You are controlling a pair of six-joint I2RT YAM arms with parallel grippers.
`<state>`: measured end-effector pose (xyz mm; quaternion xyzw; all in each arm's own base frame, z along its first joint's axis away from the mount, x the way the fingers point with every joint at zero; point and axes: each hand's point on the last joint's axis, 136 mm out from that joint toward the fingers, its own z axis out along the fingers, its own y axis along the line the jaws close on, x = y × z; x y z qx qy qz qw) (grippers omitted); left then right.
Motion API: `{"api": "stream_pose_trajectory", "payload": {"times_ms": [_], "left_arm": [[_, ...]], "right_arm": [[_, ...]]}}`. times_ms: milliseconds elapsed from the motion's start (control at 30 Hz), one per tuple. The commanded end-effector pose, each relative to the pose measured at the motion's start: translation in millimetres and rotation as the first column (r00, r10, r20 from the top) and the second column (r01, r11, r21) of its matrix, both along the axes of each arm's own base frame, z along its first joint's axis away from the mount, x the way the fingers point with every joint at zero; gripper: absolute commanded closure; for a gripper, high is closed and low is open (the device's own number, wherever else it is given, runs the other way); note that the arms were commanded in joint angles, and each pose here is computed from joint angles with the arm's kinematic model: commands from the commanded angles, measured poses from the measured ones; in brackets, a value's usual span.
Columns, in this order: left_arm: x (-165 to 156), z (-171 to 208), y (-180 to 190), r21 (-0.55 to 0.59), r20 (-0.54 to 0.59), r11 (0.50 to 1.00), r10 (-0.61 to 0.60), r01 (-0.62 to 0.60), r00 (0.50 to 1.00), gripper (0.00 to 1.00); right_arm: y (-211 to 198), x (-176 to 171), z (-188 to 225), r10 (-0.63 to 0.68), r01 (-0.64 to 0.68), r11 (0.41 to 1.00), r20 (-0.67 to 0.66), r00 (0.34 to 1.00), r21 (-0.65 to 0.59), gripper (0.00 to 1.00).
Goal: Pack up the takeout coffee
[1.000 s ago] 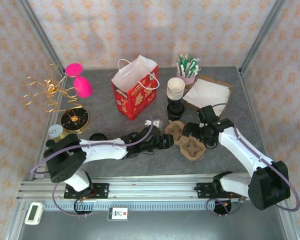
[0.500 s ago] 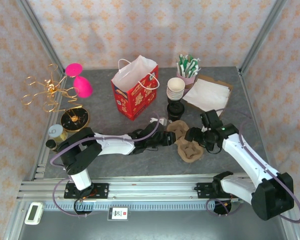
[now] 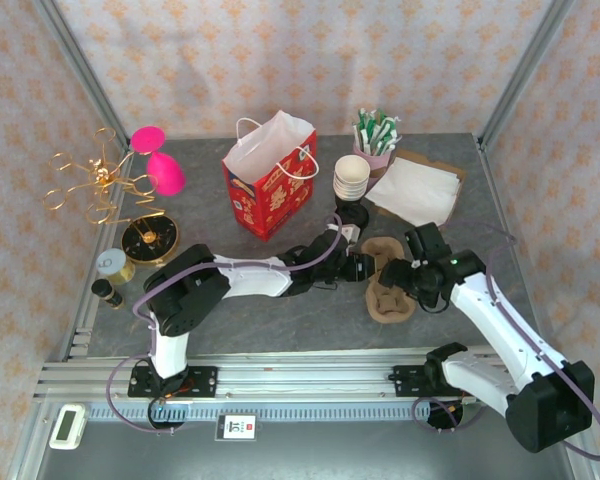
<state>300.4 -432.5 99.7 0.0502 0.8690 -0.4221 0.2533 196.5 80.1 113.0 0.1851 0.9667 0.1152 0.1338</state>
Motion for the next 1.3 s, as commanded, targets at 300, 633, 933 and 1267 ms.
{"api": "stream_pose_trajectory", "payload": {"times_ms": [300,633,933,1267], "left_arm": [[-6,20,52,0.096,0.079,0.994,0.046,-0.054,0.996,0.57],[-18,20,72,0.080,0.061,0.992,0.092,-0.096,0.994,0.55],[-21,16,74,0.063,0.044,0.993,0.101,-0.103,0.994,0.54],[-21,16,73,0.058,0.044,0.993,0.103,-0.106,0.994,0.54]], "right_arm": [[-3,40,28,0.099,-0.088,0.985,0.070,0.993,-0.145,0.31],[13,49,7,0.231,-0.227,0.946,-0.012,0.973,-0.233,0.43],[21,50,-6,0.270,-0.276,0.928,-0.061,0.961,-0.250,0.49],[24,51,-14,0.288,-0.303,0.906,-0.093,0.953,-0.295,0.53]]}}
